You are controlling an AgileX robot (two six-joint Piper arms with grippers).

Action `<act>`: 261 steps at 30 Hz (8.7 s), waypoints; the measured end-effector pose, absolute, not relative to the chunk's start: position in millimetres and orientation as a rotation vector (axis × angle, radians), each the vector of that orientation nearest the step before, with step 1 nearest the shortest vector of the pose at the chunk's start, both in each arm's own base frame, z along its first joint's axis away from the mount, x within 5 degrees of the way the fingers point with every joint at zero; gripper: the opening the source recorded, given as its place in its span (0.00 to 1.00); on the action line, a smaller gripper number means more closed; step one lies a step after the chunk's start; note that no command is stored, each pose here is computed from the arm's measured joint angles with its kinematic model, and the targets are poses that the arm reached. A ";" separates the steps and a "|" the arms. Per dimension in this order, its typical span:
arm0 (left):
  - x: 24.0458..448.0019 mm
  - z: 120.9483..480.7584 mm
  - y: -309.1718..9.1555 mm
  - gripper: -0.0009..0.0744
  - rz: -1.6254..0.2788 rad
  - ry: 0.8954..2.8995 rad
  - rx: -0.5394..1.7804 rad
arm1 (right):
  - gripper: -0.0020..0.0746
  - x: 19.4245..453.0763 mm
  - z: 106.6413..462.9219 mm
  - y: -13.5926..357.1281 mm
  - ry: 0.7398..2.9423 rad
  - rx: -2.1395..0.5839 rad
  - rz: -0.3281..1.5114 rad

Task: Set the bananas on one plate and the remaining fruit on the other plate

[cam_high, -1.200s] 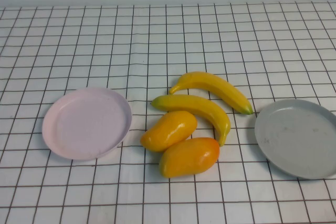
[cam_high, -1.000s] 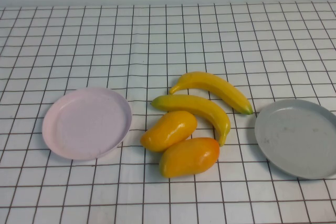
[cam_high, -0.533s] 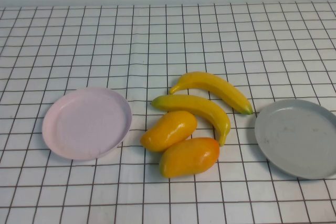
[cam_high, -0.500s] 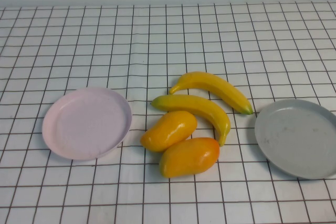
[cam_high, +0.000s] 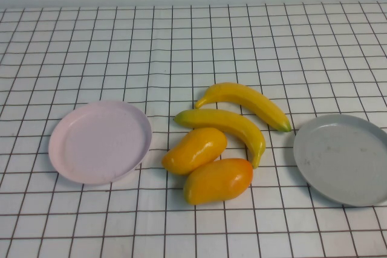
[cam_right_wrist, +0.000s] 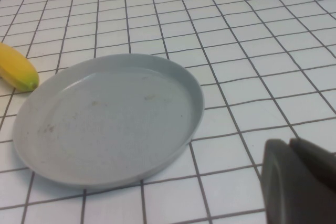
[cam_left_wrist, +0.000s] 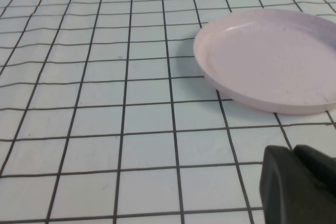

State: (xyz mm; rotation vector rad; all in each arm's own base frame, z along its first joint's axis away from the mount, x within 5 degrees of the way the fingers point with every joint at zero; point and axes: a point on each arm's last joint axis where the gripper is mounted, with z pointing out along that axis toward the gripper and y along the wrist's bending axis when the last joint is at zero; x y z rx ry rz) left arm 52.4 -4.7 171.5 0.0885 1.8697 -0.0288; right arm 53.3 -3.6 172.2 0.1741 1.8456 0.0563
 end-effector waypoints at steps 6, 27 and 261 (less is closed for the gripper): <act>52.4 171.5 -4.7 0.01 -0.029 1.870 0.088 | 0.01 53.3 172.2 -3.6 1.846 0.174 0.056; 55.7 211.3 4.8 0.01 -0.818 1.270 -0.762 | 0.00 53.3 172.2 -3.6 1.846 0.174 0.056; 120.2 339.0 -55.7 0.01 -0.318 2.007 0.473 | 0.01 53.3 172.2 -3.6 1.846 0.174 0.056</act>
